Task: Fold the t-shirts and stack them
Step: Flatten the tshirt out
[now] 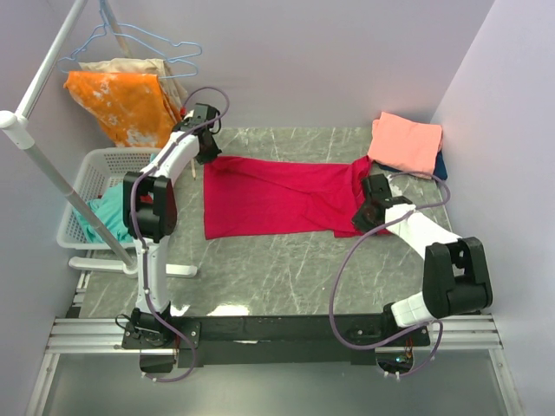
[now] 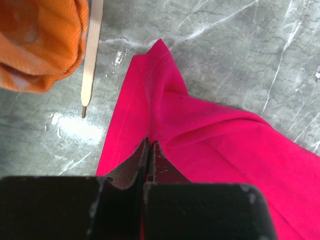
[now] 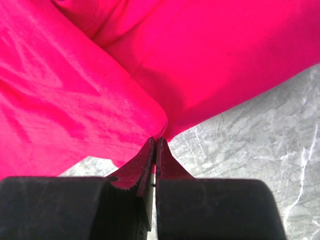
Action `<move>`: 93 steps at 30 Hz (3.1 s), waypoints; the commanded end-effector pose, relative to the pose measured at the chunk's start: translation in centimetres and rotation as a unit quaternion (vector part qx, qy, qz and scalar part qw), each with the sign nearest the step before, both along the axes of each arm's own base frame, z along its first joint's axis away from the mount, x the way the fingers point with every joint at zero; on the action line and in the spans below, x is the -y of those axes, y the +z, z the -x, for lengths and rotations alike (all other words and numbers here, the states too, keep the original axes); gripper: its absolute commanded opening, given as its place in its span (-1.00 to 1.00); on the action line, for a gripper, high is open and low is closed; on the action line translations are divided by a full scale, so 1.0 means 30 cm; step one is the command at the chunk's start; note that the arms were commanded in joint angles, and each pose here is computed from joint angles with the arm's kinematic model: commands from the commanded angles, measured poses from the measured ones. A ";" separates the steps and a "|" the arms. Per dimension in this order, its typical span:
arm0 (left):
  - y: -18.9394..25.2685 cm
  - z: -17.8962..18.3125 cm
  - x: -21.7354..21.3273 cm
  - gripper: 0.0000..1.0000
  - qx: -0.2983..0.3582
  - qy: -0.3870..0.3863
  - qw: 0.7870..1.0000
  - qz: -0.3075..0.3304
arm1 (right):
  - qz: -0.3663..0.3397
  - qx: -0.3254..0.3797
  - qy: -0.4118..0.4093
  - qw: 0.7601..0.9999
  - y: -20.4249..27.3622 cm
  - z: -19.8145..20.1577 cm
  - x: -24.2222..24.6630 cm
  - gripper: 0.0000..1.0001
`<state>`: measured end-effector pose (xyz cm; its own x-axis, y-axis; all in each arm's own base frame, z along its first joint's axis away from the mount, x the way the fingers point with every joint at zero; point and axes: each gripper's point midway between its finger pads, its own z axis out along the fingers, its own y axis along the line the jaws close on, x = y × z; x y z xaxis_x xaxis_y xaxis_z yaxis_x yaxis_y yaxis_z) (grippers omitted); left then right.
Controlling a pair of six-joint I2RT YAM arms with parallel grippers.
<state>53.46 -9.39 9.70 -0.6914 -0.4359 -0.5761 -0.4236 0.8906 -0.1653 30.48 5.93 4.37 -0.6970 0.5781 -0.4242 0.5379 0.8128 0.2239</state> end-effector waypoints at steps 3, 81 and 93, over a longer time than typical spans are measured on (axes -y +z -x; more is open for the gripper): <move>0.151 0.002 -0.022 -0.99 0.043 0.000 0.999 -0.006 | 0.028 0.106 -0.025 0.994 0.273 -0.110 0.038 -1.00; 1.405 0.540 -0.141 -0.99 0.470 -0.014 0.882 0.037 | 0.131 0.655 -0.009 0.744 1.936 0.238 0.217 -1.00; 1.308 0.283 -0.079 -0.99 0.435 -0.007 0.899 0.044 | 0.150 0.634 -0.015 0.758 1.901 0.031 0.201 -1.00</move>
